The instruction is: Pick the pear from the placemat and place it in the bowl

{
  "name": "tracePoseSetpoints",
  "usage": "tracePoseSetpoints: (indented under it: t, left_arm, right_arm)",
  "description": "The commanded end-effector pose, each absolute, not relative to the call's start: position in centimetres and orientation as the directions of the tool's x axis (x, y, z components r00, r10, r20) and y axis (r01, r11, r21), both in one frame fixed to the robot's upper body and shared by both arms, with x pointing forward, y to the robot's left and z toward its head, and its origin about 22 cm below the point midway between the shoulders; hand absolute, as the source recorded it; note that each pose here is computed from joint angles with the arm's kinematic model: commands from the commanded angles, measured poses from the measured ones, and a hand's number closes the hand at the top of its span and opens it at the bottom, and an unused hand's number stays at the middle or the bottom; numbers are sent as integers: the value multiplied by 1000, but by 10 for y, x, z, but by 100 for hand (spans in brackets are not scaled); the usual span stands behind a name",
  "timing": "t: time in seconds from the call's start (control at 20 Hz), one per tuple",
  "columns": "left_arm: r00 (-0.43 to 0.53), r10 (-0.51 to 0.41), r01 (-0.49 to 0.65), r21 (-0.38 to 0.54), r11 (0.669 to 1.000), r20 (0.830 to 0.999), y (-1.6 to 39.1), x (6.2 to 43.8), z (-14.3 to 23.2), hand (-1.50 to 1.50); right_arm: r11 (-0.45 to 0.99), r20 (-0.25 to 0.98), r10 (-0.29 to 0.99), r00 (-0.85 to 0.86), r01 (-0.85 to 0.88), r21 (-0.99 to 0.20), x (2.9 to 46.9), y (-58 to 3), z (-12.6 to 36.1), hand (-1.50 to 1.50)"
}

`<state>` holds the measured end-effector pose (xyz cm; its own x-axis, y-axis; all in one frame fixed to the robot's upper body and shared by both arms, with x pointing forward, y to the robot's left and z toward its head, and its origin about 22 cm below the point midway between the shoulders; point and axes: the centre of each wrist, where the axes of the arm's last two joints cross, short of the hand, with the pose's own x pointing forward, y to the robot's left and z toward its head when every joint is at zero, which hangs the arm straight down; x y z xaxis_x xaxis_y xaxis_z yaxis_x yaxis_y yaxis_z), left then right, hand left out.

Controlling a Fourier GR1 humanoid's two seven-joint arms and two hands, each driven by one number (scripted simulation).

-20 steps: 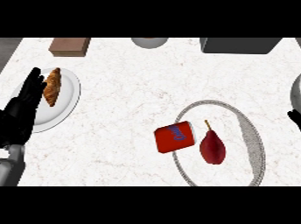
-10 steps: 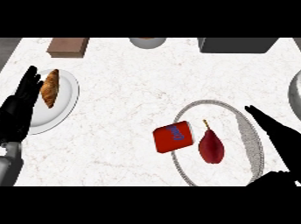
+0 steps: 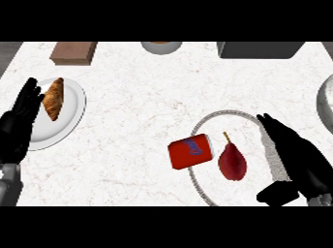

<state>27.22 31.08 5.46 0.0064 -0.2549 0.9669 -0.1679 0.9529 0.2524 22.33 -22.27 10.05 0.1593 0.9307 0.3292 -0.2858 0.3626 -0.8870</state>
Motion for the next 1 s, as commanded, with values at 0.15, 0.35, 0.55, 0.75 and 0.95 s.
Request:
tracePoseSetpoints:
  t: [0.15, 0.35, 0.55, 0.75, 0.95]
  left_arm:
    - [17, -247, -175, 246, 953, 969, 311, 269, 59, 0]
    - [18, -252, -161, 252, 954, 968, 321, 283, 60, 0]
    - [4, -252, -159, 250, 955, 968, 303, 265, 60, 0]
    - [10, -253, -162, 251, 954, 968, 307, 263, 58, 0]
    - [7, -243, -167, 241, 956, 970, 289, 288, 76, 0]
  right_arm:
    - [371, 341, 927, 155, -253, -894, 225, -193, 75, -150]
    - [376, 335, 926, 176, -328, -867, 228, -194, 48, -150]
    - [370, 326, 928, 181, -343, -864, 232, -195, 32, -150]
    - [382, 335, 922, 194, -325, -865, 236, -199, 38, -150]
    - [363, 312, 929, 200, -316, -877, 241, -192, 12, -150]
